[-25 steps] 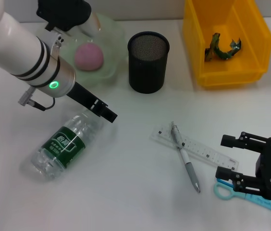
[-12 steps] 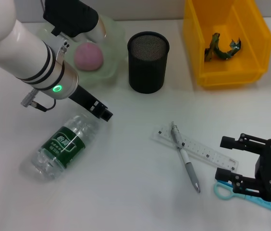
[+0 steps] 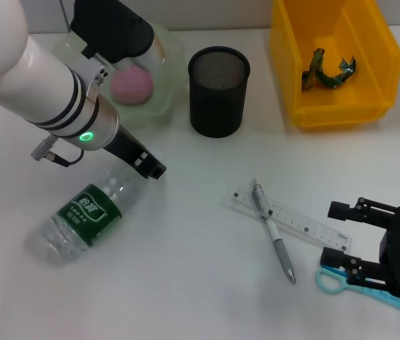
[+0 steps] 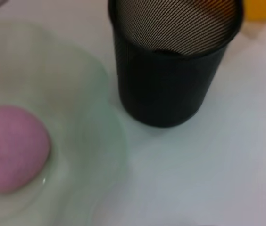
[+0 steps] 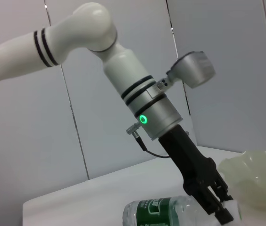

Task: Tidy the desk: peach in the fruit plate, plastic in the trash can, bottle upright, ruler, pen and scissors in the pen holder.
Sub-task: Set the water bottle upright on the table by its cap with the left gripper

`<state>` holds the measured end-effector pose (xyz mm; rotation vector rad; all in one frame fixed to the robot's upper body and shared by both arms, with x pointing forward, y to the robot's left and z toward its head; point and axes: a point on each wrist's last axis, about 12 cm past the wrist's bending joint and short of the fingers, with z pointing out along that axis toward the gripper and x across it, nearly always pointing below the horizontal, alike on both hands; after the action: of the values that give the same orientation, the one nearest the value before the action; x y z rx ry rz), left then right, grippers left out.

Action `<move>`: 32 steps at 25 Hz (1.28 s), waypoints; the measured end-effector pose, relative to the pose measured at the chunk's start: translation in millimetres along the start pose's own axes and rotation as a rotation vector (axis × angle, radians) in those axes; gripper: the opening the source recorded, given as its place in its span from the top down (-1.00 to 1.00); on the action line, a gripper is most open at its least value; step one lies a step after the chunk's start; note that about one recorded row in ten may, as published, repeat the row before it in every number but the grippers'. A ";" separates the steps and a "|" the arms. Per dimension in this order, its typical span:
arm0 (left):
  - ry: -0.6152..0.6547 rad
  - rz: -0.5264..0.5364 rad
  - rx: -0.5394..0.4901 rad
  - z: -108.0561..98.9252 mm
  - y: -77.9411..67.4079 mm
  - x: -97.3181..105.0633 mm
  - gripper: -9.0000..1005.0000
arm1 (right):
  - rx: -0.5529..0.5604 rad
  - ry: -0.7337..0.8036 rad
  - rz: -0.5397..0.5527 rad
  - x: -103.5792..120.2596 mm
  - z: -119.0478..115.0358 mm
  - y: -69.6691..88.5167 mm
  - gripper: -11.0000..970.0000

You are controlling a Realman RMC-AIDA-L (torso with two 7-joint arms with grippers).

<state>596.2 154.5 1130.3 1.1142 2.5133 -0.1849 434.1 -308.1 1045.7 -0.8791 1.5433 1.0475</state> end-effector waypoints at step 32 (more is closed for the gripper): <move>-0.688 0.088 0.161 -46.0 -8.1 57.1 0.11 | -0.014 -0.039 -0.001 -5.4 12.5 -3.1 -0.48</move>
<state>542.0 200.6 1149.7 0.9963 1.8574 -0.6368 442.3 -297.4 1049.3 -0.8643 1.5038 1.0698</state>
